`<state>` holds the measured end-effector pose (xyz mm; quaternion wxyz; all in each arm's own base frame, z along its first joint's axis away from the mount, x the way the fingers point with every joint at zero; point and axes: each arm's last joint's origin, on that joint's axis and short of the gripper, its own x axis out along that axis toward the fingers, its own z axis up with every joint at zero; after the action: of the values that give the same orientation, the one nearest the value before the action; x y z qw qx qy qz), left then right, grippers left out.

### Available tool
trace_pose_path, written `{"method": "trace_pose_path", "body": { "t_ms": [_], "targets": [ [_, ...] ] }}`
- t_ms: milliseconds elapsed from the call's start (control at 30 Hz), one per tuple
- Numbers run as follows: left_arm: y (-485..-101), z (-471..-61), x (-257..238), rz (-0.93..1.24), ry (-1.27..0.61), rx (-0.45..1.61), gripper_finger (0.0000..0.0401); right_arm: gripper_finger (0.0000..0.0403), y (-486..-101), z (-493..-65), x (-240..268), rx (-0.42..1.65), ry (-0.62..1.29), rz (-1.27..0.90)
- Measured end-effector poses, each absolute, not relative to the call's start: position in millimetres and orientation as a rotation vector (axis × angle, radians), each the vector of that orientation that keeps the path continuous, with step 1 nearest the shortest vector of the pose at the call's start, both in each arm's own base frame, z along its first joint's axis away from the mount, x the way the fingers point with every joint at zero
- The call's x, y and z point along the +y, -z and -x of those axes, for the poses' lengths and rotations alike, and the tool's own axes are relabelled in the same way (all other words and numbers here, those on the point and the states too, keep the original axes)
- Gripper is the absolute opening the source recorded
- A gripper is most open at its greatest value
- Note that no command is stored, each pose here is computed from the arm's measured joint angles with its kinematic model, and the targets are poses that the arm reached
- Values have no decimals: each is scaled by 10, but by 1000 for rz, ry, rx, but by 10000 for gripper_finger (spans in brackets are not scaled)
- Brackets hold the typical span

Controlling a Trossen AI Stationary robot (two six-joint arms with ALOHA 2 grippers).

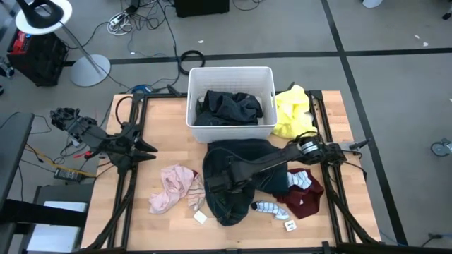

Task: Sort clothes
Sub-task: Put the black pants into the white laundry bin

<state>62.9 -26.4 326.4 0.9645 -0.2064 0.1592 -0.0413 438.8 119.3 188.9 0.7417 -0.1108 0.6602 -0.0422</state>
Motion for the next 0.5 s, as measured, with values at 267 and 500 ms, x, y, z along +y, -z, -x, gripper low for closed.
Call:
{"method": "trace_pose_path", "body": {
  "t_ms": [267, 500],
  "targets": [
    [-3282, -635, -268, 447, 86, 306, 132, 188, -1519, -4505, 1190, 1502, 37, 166],
    [-3297, -639, -270, 450, 91, 292, 132, 34, -1708, -4458, 1250, 1440, 75, 186]
  ]
}}
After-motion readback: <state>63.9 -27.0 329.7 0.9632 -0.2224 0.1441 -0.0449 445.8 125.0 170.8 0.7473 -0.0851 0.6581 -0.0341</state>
